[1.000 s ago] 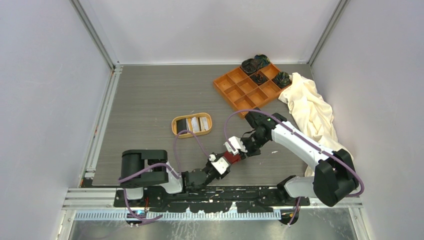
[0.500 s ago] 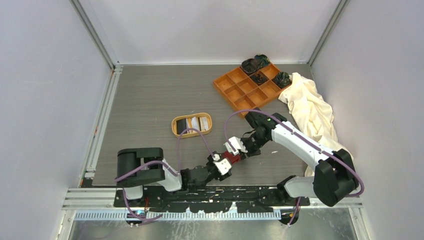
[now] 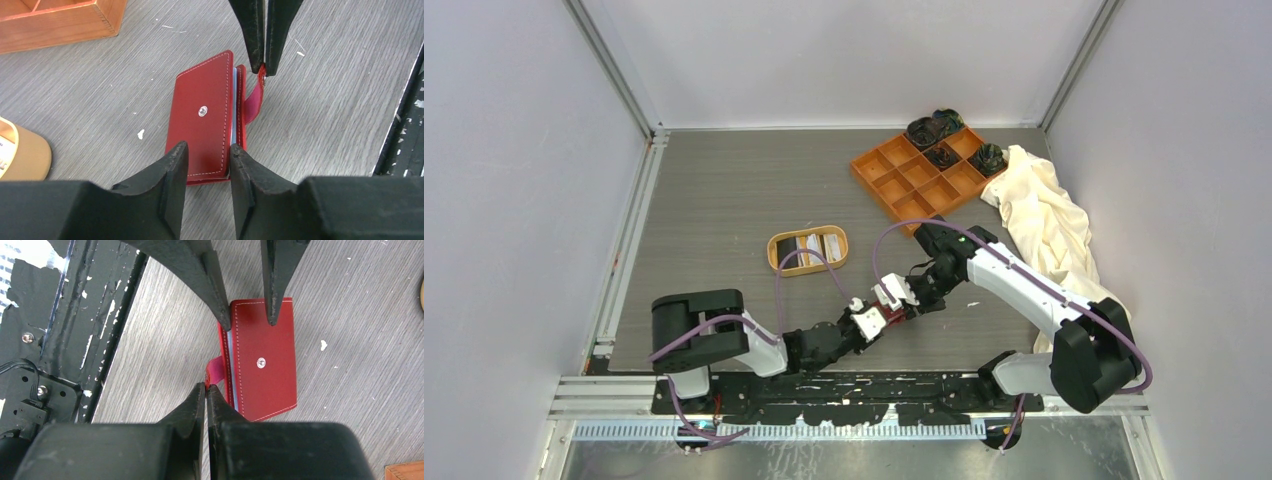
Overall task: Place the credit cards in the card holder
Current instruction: Open the card holder at the center of the board.
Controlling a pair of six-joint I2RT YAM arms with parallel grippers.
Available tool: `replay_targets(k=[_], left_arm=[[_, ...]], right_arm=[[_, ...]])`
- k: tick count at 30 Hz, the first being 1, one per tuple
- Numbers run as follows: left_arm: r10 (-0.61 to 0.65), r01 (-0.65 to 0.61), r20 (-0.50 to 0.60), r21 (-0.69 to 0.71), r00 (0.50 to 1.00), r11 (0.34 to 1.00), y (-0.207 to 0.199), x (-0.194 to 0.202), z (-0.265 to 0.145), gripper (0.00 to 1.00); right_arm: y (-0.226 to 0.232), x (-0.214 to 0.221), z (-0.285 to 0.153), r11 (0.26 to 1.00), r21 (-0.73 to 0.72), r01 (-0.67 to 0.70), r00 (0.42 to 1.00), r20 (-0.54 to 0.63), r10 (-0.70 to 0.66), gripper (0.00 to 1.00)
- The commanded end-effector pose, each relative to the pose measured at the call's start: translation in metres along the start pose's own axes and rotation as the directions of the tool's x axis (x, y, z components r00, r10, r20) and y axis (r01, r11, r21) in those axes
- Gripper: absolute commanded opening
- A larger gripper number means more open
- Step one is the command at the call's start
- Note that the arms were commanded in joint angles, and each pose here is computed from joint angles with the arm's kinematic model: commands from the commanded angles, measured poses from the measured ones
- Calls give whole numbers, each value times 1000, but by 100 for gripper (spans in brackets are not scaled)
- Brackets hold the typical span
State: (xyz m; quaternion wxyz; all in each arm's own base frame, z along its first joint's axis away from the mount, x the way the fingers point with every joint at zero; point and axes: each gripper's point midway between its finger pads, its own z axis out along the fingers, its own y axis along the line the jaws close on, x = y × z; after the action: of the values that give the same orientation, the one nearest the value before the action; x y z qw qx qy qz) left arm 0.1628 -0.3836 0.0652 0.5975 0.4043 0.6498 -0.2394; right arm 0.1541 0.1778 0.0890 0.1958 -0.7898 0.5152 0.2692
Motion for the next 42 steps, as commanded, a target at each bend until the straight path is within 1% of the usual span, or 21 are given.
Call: replay_targets(k=[1,2,4,6,7,14,18,24,29,32,36,39,42], left_arm=[[-62,63,60,-22,996,998,9,-19,6,32],[-71,73,61,-23,996,997,10,-20,6,27],[-82,83,60,-20,995,996,13,-20,6,14],[-122,123,53,-14,991,992,14,-20,7,2],[-138,139,50,-14,989,990,15,-21,7,0],[-243,245,42,-31,969,969,24,-22,3,0],[-347,347,37,1,937,938,20,-23,3,0],[-444,443,19,26,896,896,17,-22,2,0],[-527,527,9,34,850,849,20,-31,0,0],[-568,568,-35,-3,823,823,23,-31,0,0],[-593,590,-104,-62,798,805,24,-28,-3,0],[-632,628,-97,-73,768,775,26,-31,-6,0],[-683,677,-94,-93,724,730,28,-28,-8,0]], right_arm=[[0,-10,-5,1000,9,25,999,36,-25,8],[0,-10,-5,1000,8,25,999,36,-25,8],[0,-10,-5,1000,7,25,999,36,-25,8],[0,-10,-5,1000,7,26,999,37,-27,8],[0,-10,-4,1000,6,26,999,36,-26,8],[0,-9,-4,1000,5,26,999,35,-26,8],[0,-7,-3,1000,-5,19,999,31,-19,8],[1,-9,-4,1000,-4,28,999,35,-28,8],[2,-12,-5,999,-1,37,998,45,-36,8],[3,-14,-7,999,1,46,998,50,-46,8],[3,-17,-9,998,11,60,996,59,-60,8],[3,-18,-10,998,16,66,996,61,-67,9],[4,-17,-9,998,11,67,996,62,-68,9]])
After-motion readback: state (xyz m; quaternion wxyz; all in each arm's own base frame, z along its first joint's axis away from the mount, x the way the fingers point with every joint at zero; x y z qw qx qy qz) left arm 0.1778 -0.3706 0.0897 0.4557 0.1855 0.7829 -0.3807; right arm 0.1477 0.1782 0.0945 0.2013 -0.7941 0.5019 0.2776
